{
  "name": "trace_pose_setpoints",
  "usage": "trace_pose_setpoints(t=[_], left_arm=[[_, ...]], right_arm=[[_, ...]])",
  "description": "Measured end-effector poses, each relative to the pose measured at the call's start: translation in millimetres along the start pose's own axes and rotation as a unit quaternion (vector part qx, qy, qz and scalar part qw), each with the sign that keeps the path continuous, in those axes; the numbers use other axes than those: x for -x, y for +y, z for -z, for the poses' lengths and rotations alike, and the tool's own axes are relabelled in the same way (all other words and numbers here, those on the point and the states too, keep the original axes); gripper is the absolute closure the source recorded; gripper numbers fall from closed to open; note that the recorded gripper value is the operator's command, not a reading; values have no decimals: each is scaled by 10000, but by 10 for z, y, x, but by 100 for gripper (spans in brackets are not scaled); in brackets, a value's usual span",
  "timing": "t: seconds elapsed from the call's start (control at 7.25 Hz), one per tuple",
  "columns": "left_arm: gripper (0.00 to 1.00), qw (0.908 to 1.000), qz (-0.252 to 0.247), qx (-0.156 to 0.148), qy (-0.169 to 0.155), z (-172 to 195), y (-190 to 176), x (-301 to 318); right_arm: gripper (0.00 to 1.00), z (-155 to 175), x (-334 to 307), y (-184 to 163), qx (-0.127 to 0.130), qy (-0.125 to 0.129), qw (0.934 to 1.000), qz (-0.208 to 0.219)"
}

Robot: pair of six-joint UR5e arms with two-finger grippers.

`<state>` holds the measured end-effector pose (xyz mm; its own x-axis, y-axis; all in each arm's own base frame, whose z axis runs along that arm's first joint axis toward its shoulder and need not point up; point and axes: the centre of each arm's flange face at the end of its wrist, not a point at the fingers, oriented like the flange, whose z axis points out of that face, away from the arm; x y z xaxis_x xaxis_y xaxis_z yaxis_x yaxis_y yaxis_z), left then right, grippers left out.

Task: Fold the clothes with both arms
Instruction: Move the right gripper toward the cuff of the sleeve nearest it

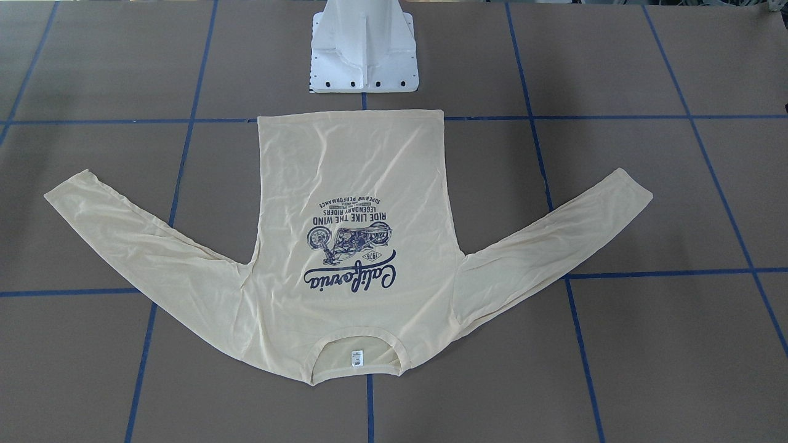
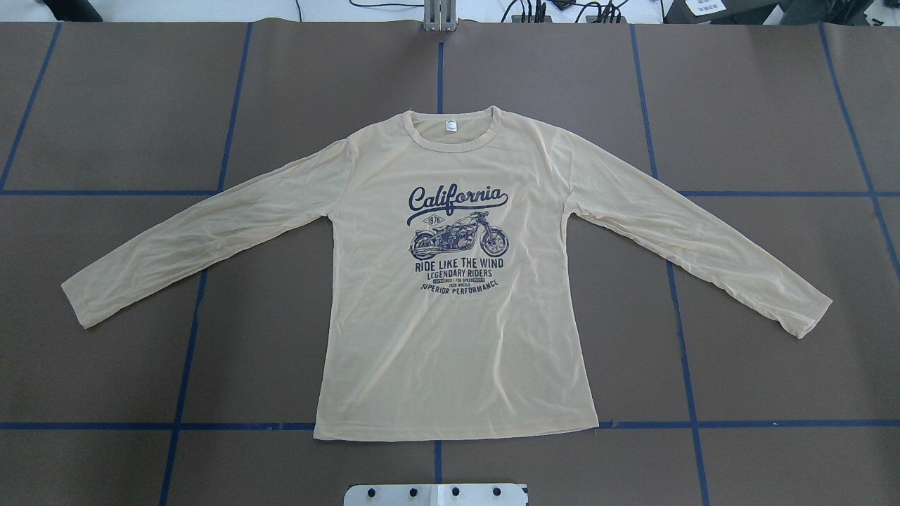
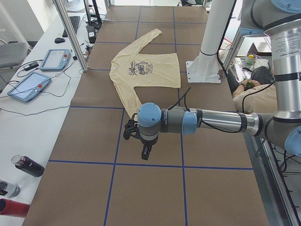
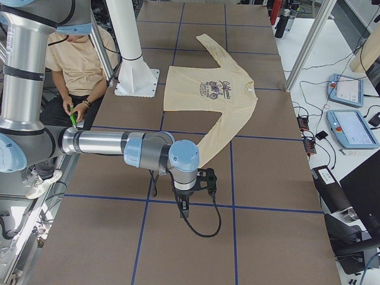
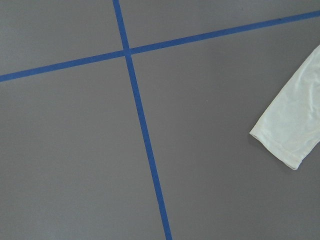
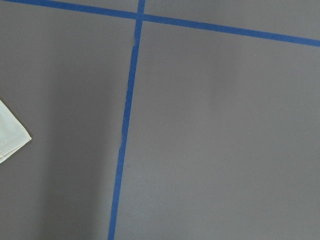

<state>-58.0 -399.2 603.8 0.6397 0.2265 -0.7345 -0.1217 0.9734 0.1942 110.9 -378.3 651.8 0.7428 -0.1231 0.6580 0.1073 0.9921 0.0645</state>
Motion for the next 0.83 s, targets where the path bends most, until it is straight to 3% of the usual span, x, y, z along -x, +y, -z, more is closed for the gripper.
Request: trace_pose_setpoints(t=[0.55,0.69,0.83], left_arm=[[0,9995,-252,-202,-64,97,-79,-94],[0,9984,-390,-302,-284,182,-121,-143],[0,9952,-526,-386,-725,307,-172,-189]], right_arm=[[0,22,16,-15,-24,3,10000,17],[0,64,49,-34,-68,14,10000,55],[0,132,103,-62,-141,33,9998,119]])
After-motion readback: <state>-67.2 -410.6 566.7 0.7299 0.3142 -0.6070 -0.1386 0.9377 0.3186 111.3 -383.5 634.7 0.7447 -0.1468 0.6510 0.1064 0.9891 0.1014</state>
